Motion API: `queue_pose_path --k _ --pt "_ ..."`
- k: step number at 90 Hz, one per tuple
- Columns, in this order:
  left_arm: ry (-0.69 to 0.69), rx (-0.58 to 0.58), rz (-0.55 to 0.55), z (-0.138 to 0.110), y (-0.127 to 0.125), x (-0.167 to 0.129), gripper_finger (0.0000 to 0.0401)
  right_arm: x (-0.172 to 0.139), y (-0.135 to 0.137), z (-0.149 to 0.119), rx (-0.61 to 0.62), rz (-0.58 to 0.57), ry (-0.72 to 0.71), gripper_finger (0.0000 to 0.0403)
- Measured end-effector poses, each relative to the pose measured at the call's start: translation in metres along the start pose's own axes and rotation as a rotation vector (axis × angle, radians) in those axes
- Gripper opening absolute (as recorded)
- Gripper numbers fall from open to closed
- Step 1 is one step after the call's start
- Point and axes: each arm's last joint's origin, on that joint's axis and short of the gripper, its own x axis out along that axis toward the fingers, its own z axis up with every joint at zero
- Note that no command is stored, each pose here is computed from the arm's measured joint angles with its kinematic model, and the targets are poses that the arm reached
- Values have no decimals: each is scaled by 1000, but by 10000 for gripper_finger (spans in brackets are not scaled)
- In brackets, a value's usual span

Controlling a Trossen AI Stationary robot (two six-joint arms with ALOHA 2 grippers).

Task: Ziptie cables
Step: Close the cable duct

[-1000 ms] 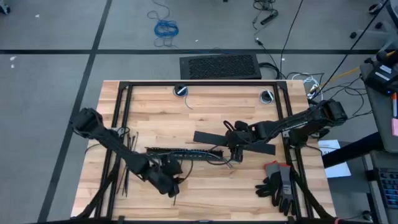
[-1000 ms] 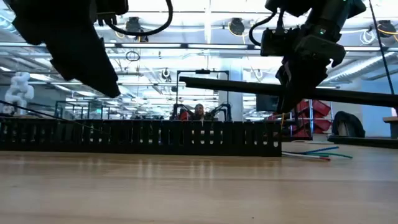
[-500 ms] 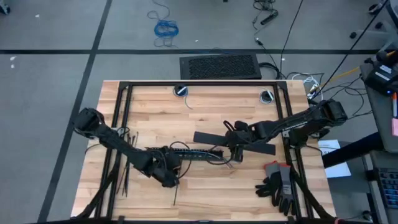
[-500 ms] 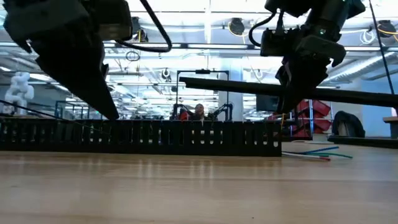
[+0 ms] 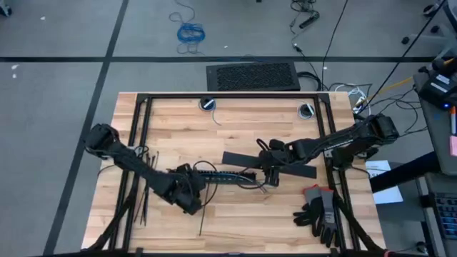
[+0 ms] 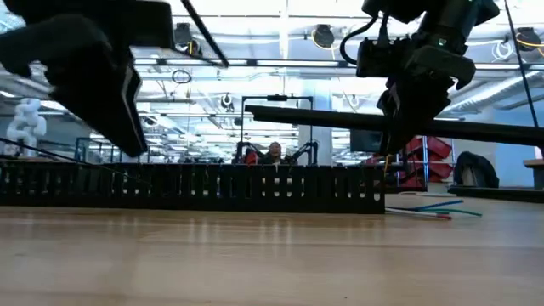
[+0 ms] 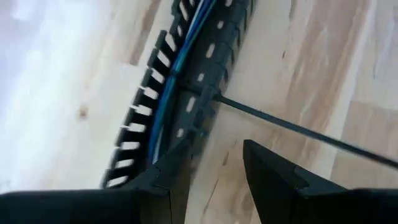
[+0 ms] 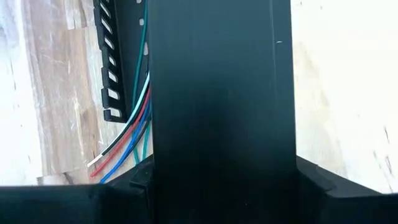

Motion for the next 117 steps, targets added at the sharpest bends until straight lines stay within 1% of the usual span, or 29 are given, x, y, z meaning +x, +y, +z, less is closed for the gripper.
queue_pose_path --k 11,25,53,68,85,90,93,101,110,117 --pt "-7 2 -1 1 0 1 145 0 1 -1 14 23 12 208" --pt "61 1 -44 -4 0 7 148 0 1 0 16 23 11 208" --pt "93 73 -33 -3 2 4 185 0 1 0 7 19 8 208" --pt "110 54 -14 -5 8 10 191 0 1 0 1 19 7 208" --pt "193 42 -6 -12 16 26 191 0 1 0 1 19 7 208" --pt "199 13 8 -14 19 30 191 0 1 0 1 19 7 208" --pt "204 -2 20 -16 21 32 191 0 1 0 -1 19 7 208" --pt "208 5 59 -20 25 35 183 0 1 0 -6 19 7 208" --pt "211 4 71 -23 27 39 158 0 1 0 -9 19 7 208" --pt "208 -9 58 -24 28 42 138 0 1 0 -15 19 7 208"
